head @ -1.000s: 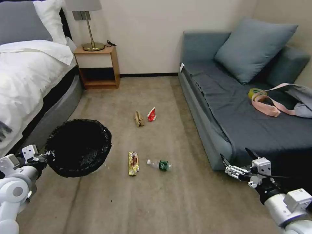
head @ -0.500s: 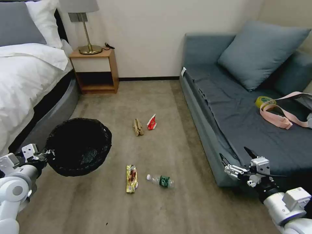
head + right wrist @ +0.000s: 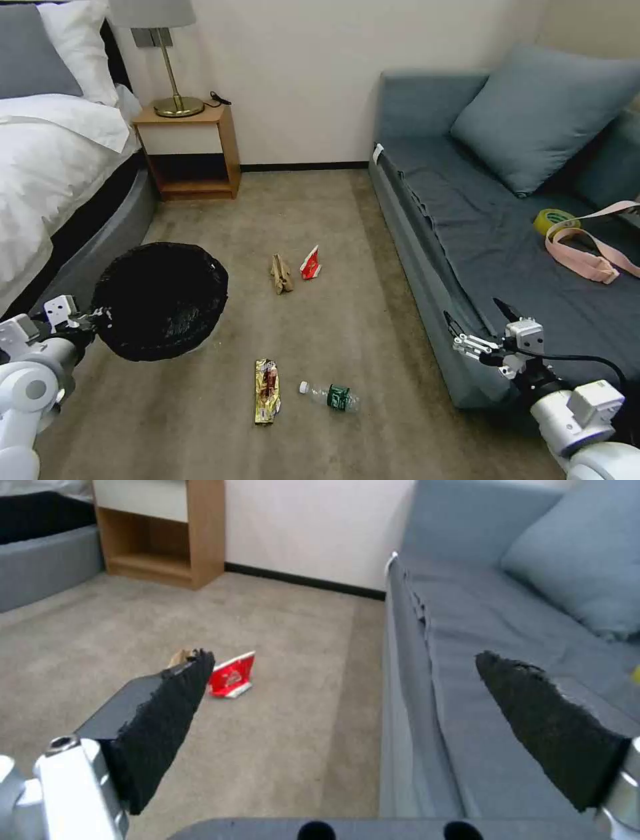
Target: Pick up the trash bin, then pick up the garbage on the floor and place it into the trash bin.
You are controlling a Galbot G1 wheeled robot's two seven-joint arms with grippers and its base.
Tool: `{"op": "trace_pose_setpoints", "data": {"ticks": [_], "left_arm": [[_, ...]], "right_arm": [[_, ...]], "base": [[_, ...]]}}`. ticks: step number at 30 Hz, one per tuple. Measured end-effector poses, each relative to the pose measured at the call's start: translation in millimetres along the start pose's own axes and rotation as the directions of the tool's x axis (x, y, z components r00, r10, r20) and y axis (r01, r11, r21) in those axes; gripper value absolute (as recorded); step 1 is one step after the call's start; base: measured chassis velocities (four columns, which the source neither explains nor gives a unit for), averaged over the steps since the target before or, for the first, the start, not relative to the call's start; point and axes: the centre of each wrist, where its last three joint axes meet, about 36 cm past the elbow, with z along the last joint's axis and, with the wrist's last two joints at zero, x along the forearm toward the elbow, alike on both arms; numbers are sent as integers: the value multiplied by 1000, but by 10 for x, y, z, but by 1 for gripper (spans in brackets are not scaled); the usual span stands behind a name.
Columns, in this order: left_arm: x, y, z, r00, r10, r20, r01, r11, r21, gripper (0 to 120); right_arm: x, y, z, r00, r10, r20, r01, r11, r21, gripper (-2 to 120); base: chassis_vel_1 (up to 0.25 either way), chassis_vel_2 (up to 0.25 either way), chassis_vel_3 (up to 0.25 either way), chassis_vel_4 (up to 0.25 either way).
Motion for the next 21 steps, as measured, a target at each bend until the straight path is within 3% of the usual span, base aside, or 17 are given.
{"op": "trace_pose_setpoints", "data": {"ticks": [13,21], "left_arm": [[118,-42,77,999,22,24,-21,999,-42,2],[188,65,45,998,7,55,-4,999,-54,2]], "right_arm": [[-666,-58,-86,981,-189,-42,192,975,110,100],[-1299,31,-109,916,-360,-177,388,907,162,100]], "base": [[0,0,0,0],[0,0,0,0]]}}
